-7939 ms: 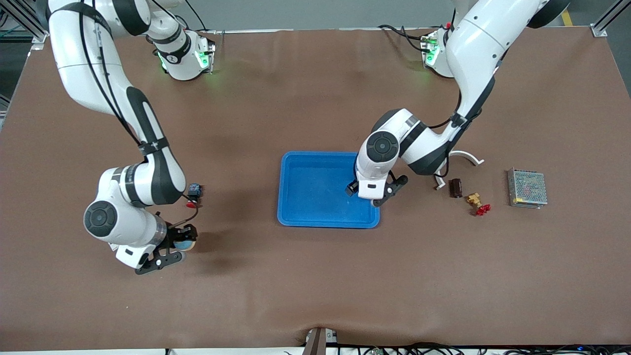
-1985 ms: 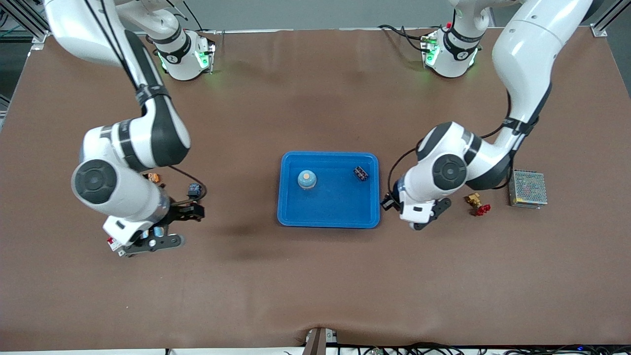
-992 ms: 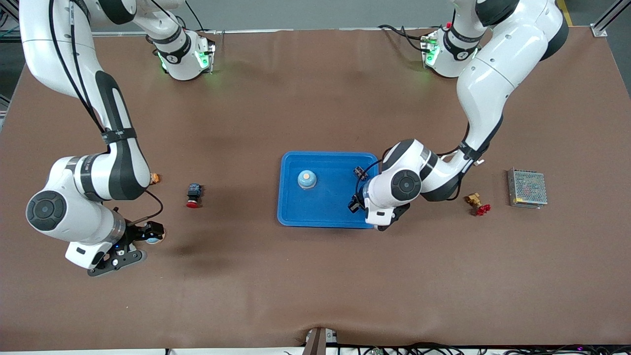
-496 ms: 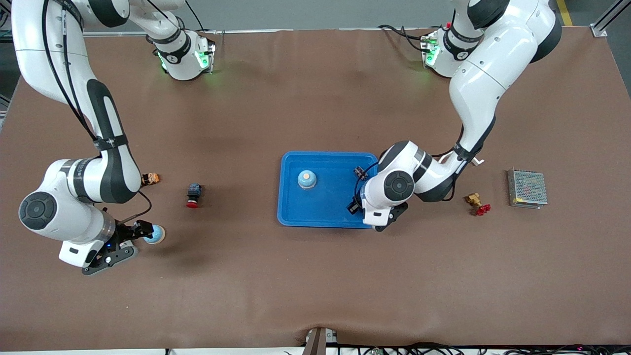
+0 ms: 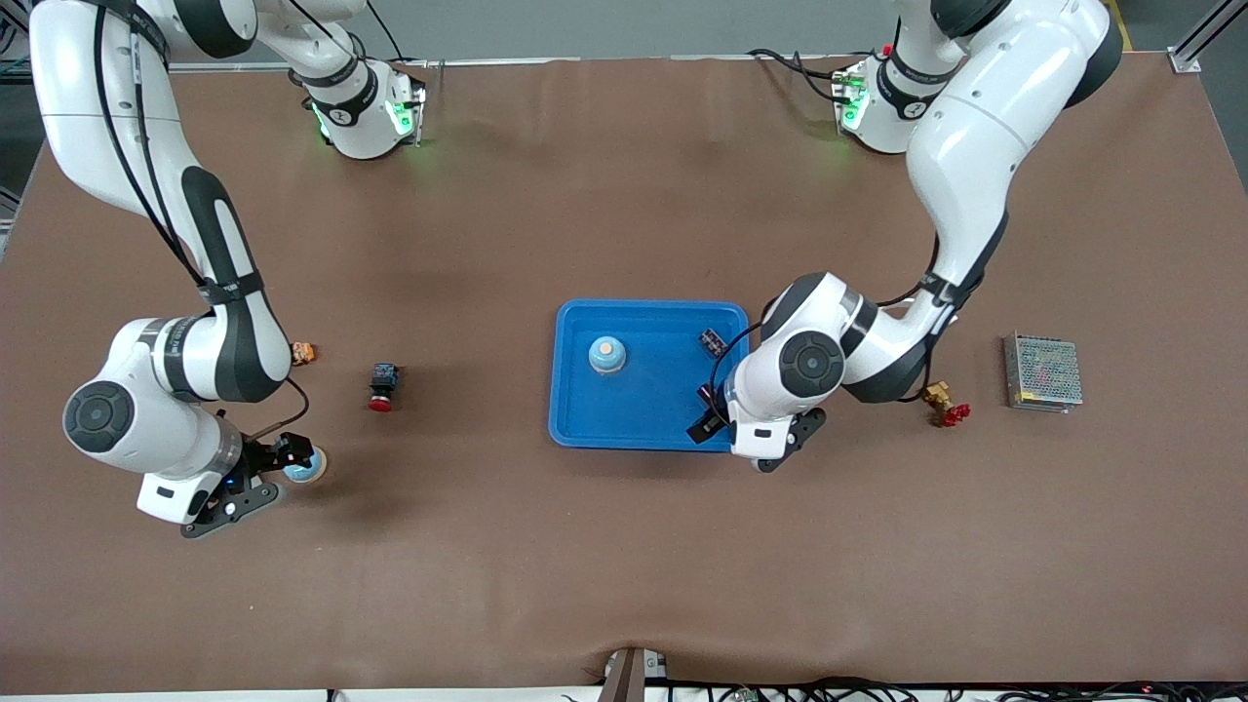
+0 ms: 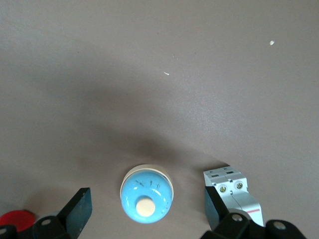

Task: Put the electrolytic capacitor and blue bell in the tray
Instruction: 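Release the capacitor in the tray while the right gripper grasps the bell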

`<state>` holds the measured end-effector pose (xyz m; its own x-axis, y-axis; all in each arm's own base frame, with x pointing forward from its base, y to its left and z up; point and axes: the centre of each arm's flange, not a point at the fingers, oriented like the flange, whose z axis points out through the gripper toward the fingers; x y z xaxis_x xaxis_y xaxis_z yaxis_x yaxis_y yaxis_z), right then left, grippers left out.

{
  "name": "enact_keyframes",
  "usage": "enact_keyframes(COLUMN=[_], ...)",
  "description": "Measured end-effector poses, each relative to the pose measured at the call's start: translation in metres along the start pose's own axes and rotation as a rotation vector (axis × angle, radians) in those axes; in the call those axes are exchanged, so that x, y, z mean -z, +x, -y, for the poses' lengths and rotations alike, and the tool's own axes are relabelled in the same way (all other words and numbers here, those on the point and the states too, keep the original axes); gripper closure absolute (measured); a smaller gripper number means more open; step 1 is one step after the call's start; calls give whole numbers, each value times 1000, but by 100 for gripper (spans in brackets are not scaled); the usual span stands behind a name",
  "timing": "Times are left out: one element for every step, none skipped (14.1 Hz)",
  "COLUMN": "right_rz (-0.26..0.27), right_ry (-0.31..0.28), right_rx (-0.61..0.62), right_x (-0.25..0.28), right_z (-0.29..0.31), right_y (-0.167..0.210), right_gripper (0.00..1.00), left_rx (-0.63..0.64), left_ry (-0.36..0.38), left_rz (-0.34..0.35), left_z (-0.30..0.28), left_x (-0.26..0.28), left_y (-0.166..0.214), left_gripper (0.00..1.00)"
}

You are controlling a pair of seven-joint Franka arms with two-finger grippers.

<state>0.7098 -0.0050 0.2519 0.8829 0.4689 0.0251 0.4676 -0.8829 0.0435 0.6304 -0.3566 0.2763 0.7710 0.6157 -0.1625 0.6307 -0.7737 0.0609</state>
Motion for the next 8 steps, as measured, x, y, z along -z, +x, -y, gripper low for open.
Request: enact_keyframes(right_rz=[-1, 0, 1, 1, 1, 1, 1, 3], right_ry=[-1, 0, 0, 0, 0, 0, 0, 0], right_rx=[8, 12, 14, 21, 28, 35, 36, 36], right_x=[-6, -9, -10, -10, -10, -11, -12, -14], right_z=[-1, -1, -2, -3, -5, -6, -8, -9], right_y=[-2, -4, -5, -6, -7, -8, -9, -10], right_gripper=[0, 0, 0, 0, 0, 0, 0, 0], left_rx=[-25, -55, -88, -120, -152, -185, -217, -247], left_ry=[0, 4, 14, 27, 41, 57, 75, 92], left_rz=[-17, -35, -50, -63, -74, -82, -86, -89], left_z=[1, 4, 11, 20, 29, 40, 51, 62], left_x=[21, 41, 63, 83, 102, 119, 134, 148], left_y=[1, 5, 11, 20, 29, 38, 47, 55], left_gripper=[0, 0, 0, 0, 0, 0, 0, 0])
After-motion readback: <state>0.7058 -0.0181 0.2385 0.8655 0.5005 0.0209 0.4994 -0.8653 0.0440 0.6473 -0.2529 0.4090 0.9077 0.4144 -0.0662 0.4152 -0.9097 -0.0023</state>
